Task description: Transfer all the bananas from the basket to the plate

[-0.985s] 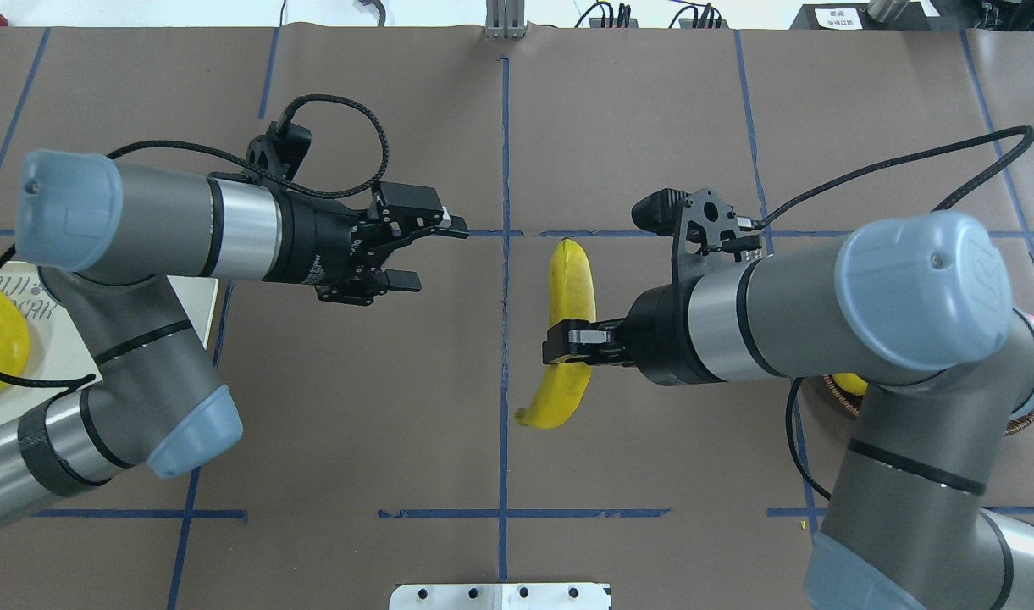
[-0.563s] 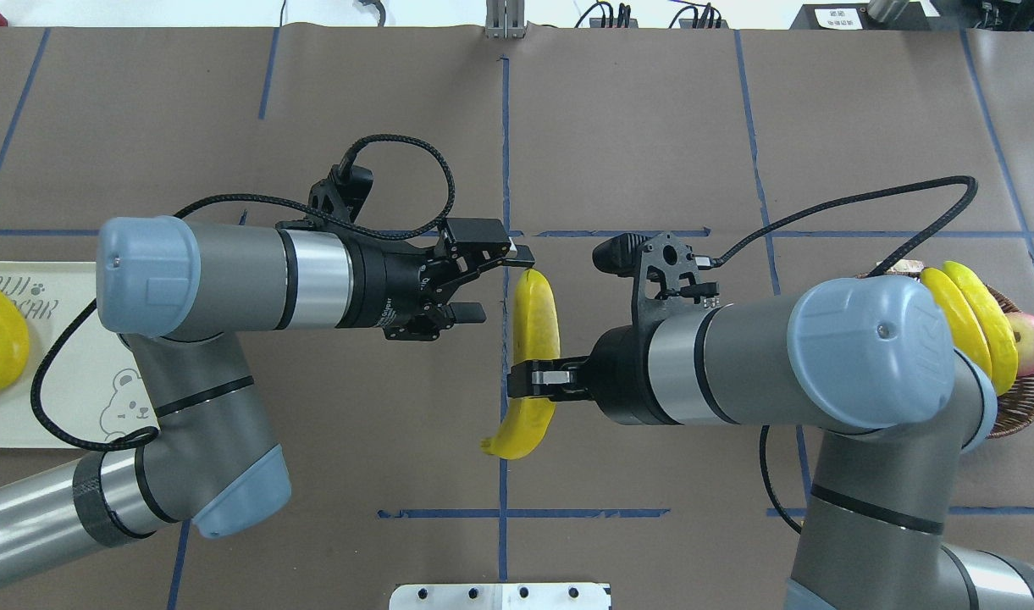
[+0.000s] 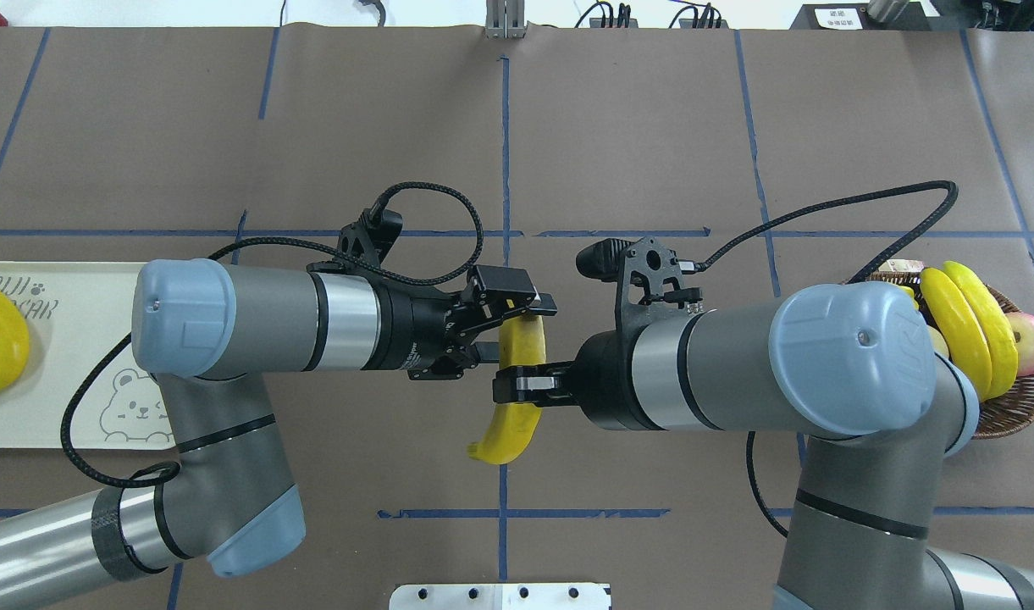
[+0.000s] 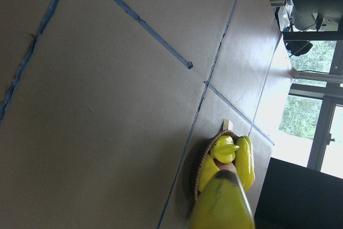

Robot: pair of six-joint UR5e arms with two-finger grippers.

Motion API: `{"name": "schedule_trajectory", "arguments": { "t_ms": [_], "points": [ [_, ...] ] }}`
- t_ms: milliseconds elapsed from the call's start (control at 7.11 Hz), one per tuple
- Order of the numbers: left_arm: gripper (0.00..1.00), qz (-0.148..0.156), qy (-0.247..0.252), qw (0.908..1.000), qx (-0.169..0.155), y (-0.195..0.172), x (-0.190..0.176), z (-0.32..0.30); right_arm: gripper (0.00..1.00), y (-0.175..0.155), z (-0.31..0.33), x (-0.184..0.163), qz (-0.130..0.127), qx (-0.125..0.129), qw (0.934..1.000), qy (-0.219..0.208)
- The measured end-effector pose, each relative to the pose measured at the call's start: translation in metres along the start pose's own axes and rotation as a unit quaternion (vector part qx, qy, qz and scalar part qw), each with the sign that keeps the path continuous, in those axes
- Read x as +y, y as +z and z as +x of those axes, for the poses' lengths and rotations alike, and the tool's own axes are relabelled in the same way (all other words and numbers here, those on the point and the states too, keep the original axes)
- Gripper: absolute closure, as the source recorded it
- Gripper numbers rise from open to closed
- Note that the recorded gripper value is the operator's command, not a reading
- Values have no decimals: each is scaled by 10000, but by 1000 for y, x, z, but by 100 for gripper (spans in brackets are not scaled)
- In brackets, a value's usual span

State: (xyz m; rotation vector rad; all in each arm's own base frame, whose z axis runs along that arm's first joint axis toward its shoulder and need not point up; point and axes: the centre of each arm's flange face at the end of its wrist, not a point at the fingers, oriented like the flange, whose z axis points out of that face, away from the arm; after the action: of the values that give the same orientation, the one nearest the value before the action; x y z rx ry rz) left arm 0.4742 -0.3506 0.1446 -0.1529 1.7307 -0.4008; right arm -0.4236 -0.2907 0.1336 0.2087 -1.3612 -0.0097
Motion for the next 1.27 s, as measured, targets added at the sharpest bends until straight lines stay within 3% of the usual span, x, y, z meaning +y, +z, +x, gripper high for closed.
{"name": "schedule_trajectory", "arguments": {
  "t_ms": [704,844,985,1126,1266],
  "points": [
    [29,-59,68,9999,104,-8,5,4,100,0,0,-1,33,7,10000,-33],
    [42,-58,67,9999,106,-8,5,4,99,0,1,-1,33,10,10000,-35],
    [97,-57,66,9999,105,-8,5,4,98,0,1,-1,33,11,10000,-35],
    [100,-52,68,9999,105,-9,4,4,77,0,1,-1,31,23,10000,-29],
    [100,-43,69,9999,104,-9,4,4,1,1,1,-1,25,44,10000,-10]
  ]
}}
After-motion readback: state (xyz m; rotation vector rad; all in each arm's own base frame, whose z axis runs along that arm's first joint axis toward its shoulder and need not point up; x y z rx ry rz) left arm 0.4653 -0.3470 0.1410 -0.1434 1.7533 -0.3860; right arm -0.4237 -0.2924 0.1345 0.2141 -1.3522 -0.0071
